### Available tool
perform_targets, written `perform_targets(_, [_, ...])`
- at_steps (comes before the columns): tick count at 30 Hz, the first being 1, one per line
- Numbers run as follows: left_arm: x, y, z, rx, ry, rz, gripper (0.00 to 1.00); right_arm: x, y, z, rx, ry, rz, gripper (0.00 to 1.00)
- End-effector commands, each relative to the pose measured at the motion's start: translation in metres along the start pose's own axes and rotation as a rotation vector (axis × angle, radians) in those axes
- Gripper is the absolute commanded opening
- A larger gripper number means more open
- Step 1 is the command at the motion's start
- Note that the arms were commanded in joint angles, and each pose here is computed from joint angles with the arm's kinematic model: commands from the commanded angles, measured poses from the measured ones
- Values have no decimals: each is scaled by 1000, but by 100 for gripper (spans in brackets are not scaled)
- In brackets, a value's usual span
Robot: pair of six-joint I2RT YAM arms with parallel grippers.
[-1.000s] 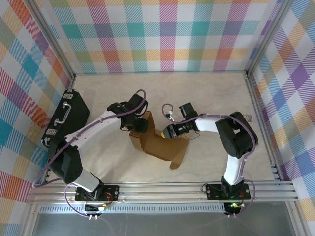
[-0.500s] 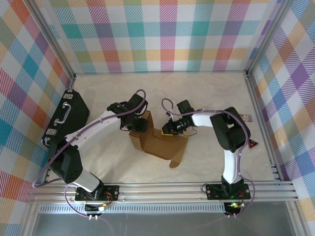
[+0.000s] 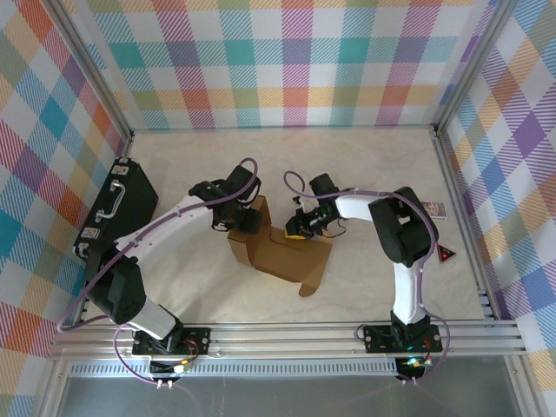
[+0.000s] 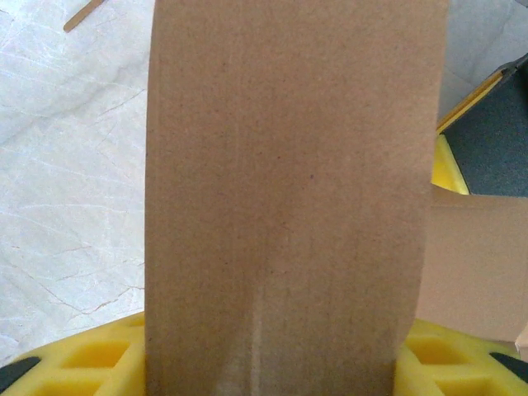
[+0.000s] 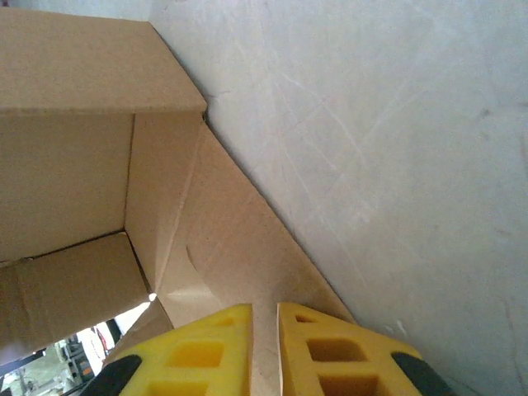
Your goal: Fold the paper box
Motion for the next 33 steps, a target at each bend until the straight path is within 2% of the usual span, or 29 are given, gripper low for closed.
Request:
perform_targets(1, [-10,3,12,7,70,-17,51,6,-15,30,-59,93,154,18])
perform_targets(5, [-9,3,10,7,66,-16,51,14,3,17,-38,66,98,20])
perform_targets(15, [-11,3,12,7,70,-19,51,-25,1,17,-83,113,24,19])
perform_targets(22, [-10,4,12,7,66,-18,51,-37,-30,40,-138,206,144,19])
perform_targets(28, [-10,4,11,7,65,-20,51,-33,-40,48,-147,276,222,20])
perform_targets(30, [-10,5,11,7,61,-24,51,-33,-39,47,-132,262,216,19])
perform_targets(33, [-11,6,12,6,66,-33,51,-22,-13,28,-38,141,130,21])
Point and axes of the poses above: each hand's point on the last joint's axis, 136 mm out from that joint toward the fingers, its own x axis back along the fingers, its own y axis along the line the jaws close on, z = x × y, the point moved 3 cm from there along x, back along the fingers, and after that the axes turned 15 degrees about x, right-handed, at the moved point
